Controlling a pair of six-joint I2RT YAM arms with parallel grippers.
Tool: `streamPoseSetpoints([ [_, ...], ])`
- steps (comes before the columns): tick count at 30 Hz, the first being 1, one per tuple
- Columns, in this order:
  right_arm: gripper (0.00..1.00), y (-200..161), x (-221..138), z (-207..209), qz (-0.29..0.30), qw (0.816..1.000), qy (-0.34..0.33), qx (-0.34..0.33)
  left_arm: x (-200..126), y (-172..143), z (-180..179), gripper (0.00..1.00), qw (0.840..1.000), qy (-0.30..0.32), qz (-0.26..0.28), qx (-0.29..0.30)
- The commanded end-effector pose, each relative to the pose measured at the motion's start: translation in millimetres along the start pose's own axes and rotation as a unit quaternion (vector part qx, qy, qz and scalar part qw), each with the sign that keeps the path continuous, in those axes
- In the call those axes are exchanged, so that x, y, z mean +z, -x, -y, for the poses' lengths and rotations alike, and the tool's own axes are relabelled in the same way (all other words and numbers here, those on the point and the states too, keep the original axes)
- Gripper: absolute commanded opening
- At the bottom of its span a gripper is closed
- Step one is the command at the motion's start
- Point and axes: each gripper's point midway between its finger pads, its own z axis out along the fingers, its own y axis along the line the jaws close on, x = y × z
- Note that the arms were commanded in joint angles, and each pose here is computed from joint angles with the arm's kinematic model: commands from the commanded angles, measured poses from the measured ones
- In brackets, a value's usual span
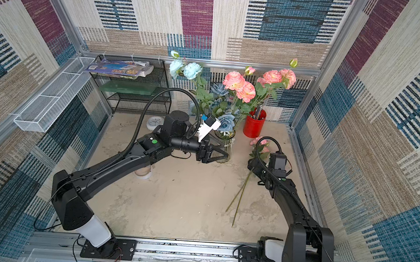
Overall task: Pick out pink flowers from the vase
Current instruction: Place the flower at the center of the board, then pick up the flower from the vase.
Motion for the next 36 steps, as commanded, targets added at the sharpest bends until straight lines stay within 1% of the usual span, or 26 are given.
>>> streamPoseSetpoints([
  [1,1.00,9.4,-16.7,8.2,0.036,0.999,-0.027,0.003,12.0,-1.5,5.4,0.69,0.997,0.026,-0.012,0.073],
  [2,1.00,13.0,-23.2,5.9,0.047,0.999,-0.022,0.005,17.1,-2.5,9.0,0.69,0.996,0.022,-0.016,0.082],
  [4,1.00,20.2,-42.6,-7.8,0.069,0.998,0.010,0.006,32.8,-5.6,12.1,0.69,0.995,0.016,-0.025,0.092],
  [5,0.99,23.2,-52.2,-14.9,0.081,0.996,0.026,0.004,39.1,-5.7,7.2,0.69,0.995,0.028,-0.028,0.094],
  [7,0.99,30.8,-73.7,-28.8,0.111,0.992,0.054,-0.003,53.7,-6.8,-8.6,0.67,0.992,0.065,-0.033,0.101],
  [9,0.99,38.8,-98.2,-39.7,0.148,0.986,0.074,-0.014,68.6,-5.6,-31.2,0.66,0.986,0.121,-0.033,0.110],
  [11,0.99,44.9,-117.7,-44.6,0.181,0.980,0.086,-0.022,80.6,-2.4,-48.7,0.63,0.981,0.153,-0.028,0.119],
  [14,0.97,47.5,-136.1,-48.5,0.219,0.970,0.102,-0.040,95.3,8.0,-77.1,0.62,0.969,0.209,-0.012,0.132],
  [16,0.97,47.7,-139.6,-46.6,0.231,0.967,0.099,-0.045,102.0,17.1,-95.5,0.62,0.957,0.252,-0.002,0.143],
  [18,0.97,45.6,-137.0,-43.4,0.231,0.968,0.091,-0.046,108.0,24.0,-113.7,0.63,0.944,0.292,0.000,0.156],
  [22,0.97,36.0,-129.4,-44.7,0.220,0.969,0.099,-0.050,117.5,33.6,-136.8,0.66,0.923,0.343,0.009,0.173],
  [27,0.97,26.0,-122.6,-41.0,0.213,0.971,0.099,-0.049,115.5,43.0,-164.6,0.68,0.882,0.430,0.027,0.189],
  [31,0.97,24.5,-121.4,-34.5,0.218,0.971,0.084,-0.050,109.1,54.6,-176.1,0.68,0.849,0.483,0.049,0.209],
  [36,0.96,23.7,-121.0,-34.7,0.218,0.971,0.083,-0.055,105.5,68.9,-178.9,0.68,0.814,0.523,0.078,0.241],
])
